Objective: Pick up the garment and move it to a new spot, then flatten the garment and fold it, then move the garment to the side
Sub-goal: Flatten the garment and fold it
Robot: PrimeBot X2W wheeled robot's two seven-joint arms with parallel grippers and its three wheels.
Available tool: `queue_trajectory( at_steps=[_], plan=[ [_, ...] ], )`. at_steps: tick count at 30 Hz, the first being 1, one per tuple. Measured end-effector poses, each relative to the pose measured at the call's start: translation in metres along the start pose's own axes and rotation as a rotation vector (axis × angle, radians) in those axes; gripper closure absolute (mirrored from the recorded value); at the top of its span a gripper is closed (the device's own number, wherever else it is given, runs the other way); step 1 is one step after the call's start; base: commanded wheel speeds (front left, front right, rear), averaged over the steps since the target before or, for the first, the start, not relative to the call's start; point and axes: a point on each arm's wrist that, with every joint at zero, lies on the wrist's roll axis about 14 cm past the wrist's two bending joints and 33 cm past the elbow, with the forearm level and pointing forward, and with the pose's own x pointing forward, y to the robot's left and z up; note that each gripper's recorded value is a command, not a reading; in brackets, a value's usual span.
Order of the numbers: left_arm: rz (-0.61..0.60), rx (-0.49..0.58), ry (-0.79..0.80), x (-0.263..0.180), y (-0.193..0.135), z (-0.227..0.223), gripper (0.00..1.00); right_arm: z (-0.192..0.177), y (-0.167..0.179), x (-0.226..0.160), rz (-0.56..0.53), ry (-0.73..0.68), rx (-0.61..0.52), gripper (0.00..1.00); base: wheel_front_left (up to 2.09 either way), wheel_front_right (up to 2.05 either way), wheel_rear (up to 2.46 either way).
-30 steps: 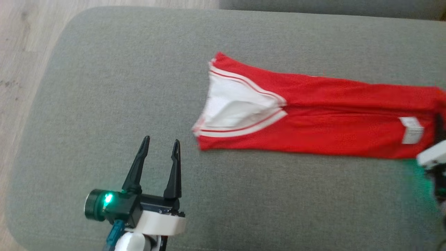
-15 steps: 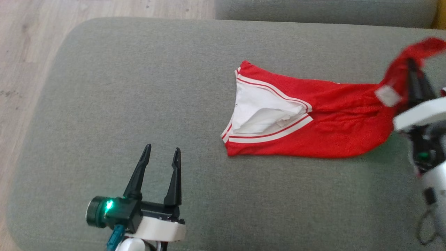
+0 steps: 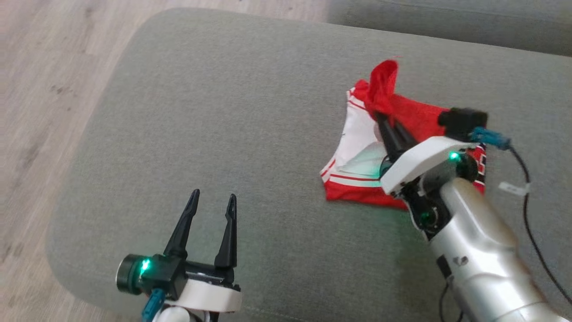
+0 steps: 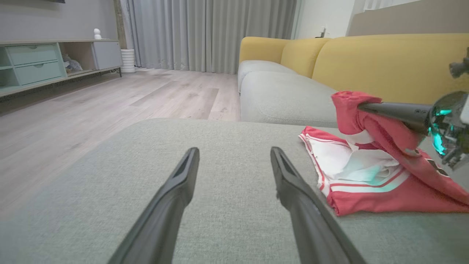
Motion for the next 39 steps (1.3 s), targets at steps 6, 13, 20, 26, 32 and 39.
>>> queue_trajectory(
  at_steps=[6, 13, 20, 26, 32, 39],
  plan=[
    [0.018, -0.006, 0.003, -0.005, 0.004, -0.001, 0.0, -0.004, 0.005, 0.012, 0.003, -0.006, 0.008, 0.0, 0.0, 0.0, 0.0],
    [0.015, -0.011, -0.021, -0.006, 0.002, 0.006, 0.0, 0.039, 0.023, -0.001, 0.046, -0.168, -0.019, 0.0, 0.0, 0.0, 0.0],
    [-0.023, -0.032, -0.003, -0.029, -0.01, -0.004, 0.0, 0.037, -0.042, -0.084, -0.14, -0.263, -0.068, 0.0, 0.0, 0.0, 0.0],
    [-0.08, -0.031, -0.029, -0.029, -0.024, 0.003, 0.0, 0.015, -0.084, -0.149, -0.301, -0.263, -0.124, 0.0, 0.0, 0.0, 0.0],
    [-0.076, -0.031, -0.04, -0.032, -0.022, 0.005, 0.0, 0.002, -0.081, -0.156, -0.316, -0.252, -0.126, 0.0, 0.0, 0.0, 0.0],
    [0.0, -0.037, -0.023, -0.042, -0.002, -0.001, 0.0, -0.007, -0.056, -0.109, -0.224, -0.18, -0.224, 0.7, 0.0, 0.0, 0.0]
  ],
)
